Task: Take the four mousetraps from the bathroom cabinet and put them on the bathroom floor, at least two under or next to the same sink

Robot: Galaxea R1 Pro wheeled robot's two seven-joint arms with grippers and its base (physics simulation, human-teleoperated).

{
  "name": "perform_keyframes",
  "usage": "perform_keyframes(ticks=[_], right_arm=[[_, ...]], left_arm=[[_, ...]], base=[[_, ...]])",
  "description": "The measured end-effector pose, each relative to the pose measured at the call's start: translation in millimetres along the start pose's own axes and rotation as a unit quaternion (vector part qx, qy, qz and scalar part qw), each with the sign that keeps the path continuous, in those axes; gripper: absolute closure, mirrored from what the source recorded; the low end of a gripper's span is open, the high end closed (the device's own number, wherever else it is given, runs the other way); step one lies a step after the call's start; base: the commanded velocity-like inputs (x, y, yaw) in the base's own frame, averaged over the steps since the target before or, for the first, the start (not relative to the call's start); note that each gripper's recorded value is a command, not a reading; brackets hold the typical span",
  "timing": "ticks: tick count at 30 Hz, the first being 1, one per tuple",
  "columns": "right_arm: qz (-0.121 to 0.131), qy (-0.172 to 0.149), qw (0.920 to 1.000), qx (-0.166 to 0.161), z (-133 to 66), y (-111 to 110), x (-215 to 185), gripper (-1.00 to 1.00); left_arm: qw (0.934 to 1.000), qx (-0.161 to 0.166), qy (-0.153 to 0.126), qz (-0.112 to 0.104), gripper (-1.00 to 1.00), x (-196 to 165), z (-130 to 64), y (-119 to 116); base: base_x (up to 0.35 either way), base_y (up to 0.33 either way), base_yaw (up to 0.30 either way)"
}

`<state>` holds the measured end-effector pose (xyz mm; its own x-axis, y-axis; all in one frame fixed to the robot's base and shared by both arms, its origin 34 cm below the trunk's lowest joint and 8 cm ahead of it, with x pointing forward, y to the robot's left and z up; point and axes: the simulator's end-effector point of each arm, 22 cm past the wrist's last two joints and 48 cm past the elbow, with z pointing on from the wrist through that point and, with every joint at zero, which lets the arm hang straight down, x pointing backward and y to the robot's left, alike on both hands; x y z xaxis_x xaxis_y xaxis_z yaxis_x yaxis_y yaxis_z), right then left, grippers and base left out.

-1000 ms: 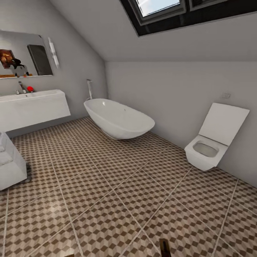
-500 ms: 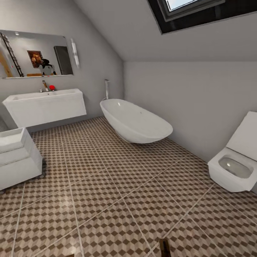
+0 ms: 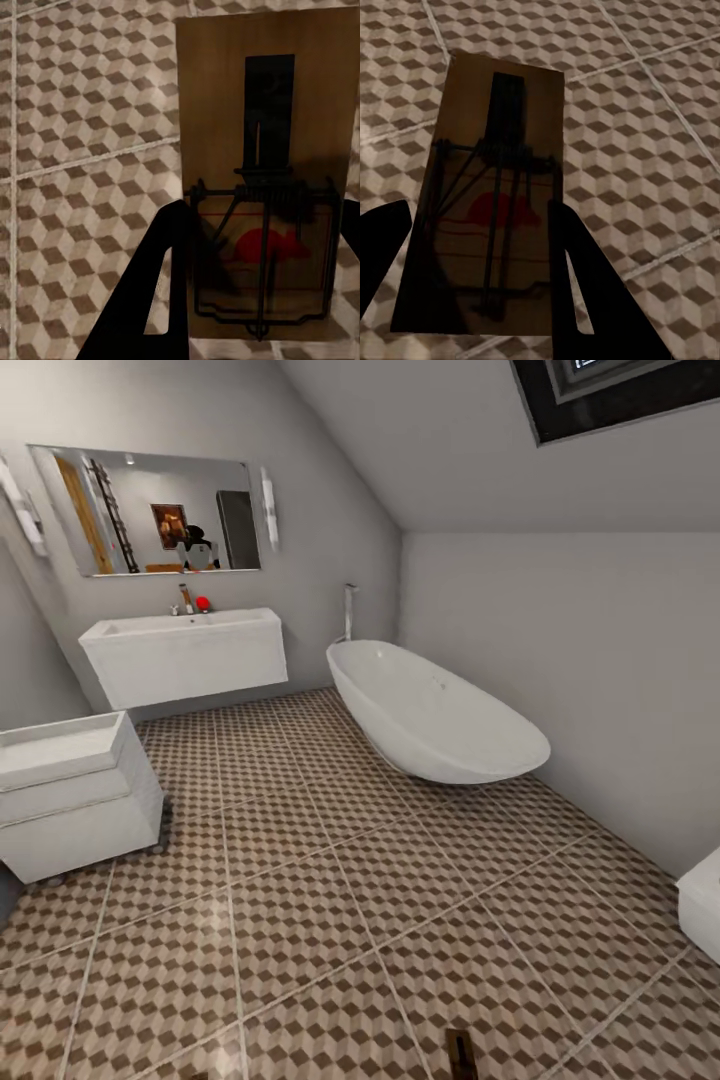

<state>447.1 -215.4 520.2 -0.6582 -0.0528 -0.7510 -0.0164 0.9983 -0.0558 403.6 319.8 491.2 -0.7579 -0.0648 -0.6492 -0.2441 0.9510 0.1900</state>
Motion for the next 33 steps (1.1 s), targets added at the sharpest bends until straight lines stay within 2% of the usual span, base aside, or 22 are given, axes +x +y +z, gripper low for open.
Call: perform_keyframes(ticks=[10, 25, 33], right_arm=[[0.0, 0.0, 1.0, 0.0, 0.0, 0.0, 0.0, 1.0], [-0.001, -0.001, 1.0, 0.0, 0.3, -0.8, -0.5, 1.0], [-0.001, -0.001, 1.0, 0.0, 0.3, -0.9, -0.6, 1.0]], left_arm=[[1.0, 0.0, 0.0, 0.0, 1.0, 0.3, -0.2, -0.3], [1.0, 0.001, 0.0, 0.0, 1.0, -0.1, 0.0, -0.7], [1.0, 0.0, 0.0, 0.0, 1.0, -0.1, -0.1, -0.6]], base=[[0.341, 0.0, 0.291], [0.341, 0.0, 0.042], [0.341, -0.002, 0.228]])
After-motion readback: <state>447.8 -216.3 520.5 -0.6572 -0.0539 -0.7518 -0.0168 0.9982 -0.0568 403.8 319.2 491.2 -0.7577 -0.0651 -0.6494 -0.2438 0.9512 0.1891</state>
